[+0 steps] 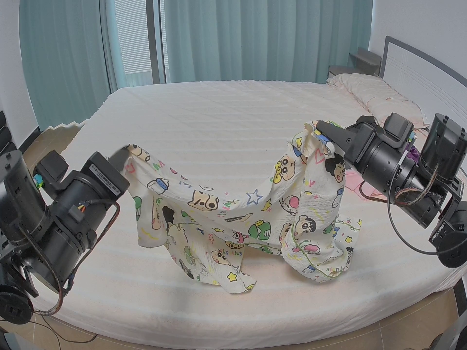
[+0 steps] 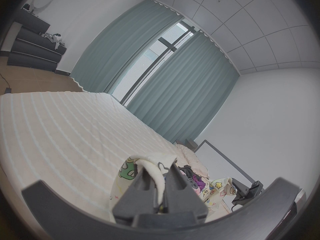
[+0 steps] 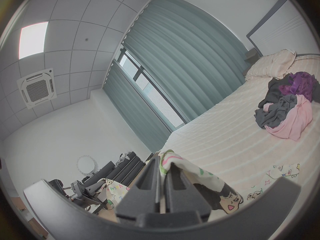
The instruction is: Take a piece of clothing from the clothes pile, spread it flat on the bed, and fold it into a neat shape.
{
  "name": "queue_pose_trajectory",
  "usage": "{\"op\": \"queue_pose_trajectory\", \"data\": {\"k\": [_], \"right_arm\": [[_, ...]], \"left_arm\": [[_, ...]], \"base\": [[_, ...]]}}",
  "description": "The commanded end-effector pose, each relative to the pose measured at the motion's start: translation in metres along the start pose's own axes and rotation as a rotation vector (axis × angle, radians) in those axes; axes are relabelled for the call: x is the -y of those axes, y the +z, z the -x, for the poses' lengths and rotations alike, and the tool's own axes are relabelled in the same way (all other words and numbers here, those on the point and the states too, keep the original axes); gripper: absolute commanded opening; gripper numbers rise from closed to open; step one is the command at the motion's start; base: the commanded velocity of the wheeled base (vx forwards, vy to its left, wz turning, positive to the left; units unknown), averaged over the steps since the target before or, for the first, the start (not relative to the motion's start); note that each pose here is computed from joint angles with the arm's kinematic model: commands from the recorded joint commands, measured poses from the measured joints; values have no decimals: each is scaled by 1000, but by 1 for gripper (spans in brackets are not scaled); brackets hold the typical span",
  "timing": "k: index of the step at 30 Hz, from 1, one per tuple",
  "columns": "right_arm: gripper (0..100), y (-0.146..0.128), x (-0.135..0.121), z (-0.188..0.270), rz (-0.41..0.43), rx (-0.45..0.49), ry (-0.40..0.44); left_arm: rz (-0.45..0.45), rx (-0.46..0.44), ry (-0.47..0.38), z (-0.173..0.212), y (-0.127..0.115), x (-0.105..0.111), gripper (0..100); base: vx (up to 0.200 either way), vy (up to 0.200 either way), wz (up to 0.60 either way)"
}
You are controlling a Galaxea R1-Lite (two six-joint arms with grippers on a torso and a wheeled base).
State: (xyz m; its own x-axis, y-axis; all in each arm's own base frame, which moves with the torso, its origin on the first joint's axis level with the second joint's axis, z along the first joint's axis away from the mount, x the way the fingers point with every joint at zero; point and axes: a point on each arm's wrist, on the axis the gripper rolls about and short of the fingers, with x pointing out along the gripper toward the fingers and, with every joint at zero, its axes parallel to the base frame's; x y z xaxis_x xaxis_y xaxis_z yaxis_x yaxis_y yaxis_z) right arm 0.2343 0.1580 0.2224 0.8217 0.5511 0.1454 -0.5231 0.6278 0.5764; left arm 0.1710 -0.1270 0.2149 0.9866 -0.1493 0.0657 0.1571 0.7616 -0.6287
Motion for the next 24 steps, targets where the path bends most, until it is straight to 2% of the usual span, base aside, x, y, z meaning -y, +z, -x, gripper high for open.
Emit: {"op": "queue_pose_trajectory", "data": {"k": [1,8,15,22,24], "right_arm": [[0,-1,4,2,-2,-7,-11],[0,4,8,11,-9,-10,-2],[0,10,3,34,-8,-48,81],[0,25,-6,48,-1,2,116],[0,37,-17,59,6,38,167]], "left_arm": [[-20,-33,18,-2,-10,-4,0],[-19,-49,0,3,-12,-1,0],[-12,-48,-20,9,-10,2,0],[2,-36,-50,20,-2,4,0],[8,-14,-64,23,6,6,0]], "base": [[-200,0,0],[-200,0,0],[-200,0,0],[-200,0,0],[-200,0,0]]}}
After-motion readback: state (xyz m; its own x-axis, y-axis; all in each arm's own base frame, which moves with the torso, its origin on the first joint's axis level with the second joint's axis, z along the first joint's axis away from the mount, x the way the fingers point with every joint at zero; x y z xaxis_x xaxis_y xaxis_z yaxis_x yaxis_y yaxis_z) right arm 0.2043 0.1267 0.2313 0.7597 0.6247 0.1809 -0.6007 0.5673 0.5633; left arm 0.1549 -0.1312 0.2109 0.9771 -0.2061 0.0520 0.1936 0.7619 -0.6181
